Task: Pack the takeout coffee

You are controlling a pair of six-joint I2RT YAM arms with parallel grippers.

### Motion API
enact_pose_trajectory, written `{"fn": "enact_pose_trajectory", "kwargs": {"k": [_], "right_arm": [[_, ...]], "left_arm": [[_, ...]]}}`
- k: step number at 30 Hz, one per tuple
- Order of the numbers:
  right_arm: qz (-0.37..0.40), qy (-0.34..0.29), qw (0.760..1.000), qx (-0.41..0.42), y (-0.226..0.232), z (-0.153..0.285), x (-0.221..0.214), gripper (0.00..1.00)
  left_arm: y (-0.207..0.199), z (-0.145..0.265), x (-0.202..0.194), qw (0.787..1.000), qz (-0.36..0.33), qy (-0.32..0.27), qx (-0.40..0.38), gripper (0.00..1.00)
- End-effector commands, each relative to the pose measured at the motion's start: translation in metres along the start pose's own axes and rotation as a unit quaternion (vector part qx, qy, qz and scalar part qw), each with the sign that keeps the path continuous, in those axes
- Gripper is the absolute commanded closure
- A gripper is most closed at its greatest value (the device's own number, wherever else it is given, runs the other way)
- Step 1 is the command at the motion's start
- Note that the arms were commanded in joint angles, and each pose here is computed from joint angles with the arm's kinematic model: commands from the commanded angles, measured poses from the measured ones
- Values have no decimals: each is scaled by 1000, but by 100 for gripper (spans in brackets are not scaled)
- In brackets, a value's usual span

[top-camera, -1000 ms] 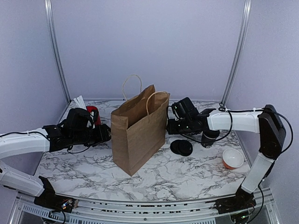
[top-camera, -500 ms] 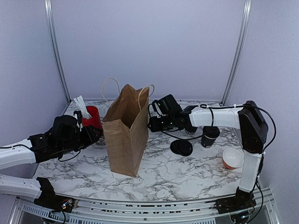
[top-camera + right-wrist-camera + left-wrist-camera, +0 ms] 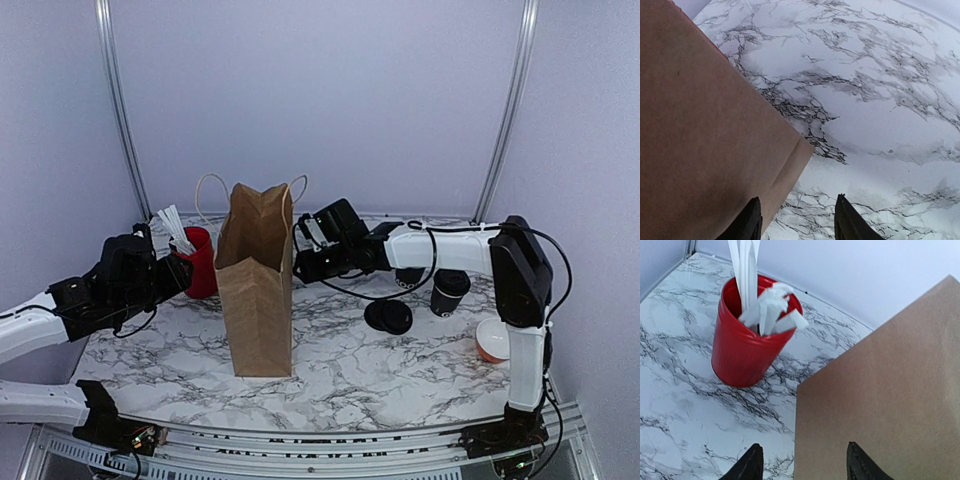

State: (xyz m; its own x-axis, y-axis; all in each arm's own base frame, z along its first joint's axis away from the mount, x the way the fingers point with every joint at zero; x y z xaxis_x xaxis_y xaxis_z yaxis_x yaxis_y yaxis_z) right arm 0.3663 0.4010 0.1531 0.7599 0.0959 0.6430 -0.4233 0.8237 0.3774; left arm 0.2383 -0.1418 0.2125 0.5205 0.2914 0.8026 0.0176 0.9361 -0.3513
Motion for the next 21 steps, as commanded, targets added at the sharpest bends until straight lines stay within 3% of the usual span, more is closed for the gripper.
{"fn": "enact_pose_trajectory", "kwargs": {"k": [1, 11, 21], "right_arm": [[14, -26, 1000, -10, 10, 32, 22, 52], [-6, -65, 997, -46, -11, 92, 38, 50], [-39, -88, 989, -115, -58, 162, 32, 48]], "left_arm": [[16, 8, 45, 998, -6, -47, 33, 43], [27, 10, 101, 994, -1, -95, 45, 35], [29, 7, 127, 994, 1, -106, 33, 21]]}}
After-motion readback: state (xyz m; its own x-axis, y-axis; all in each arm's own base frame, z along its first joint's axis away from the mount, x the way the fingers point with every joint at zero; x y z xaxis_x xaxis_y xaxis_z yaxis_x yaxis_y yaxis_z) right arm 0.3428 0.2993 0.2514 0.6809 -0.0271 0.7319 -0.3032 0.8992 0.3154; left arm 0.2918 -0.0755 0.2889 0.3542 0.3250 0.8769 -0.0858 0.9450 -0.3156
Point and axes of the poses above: each gripper's point midway between its finger pads, its own z axis back along the fingers, its own y axis along the line the jaws close on, x = y × z, the point moved 4 cm from there along z, back along the fingers, and after that the axes turned 10 degrees about -z, right-handed, at the moved point
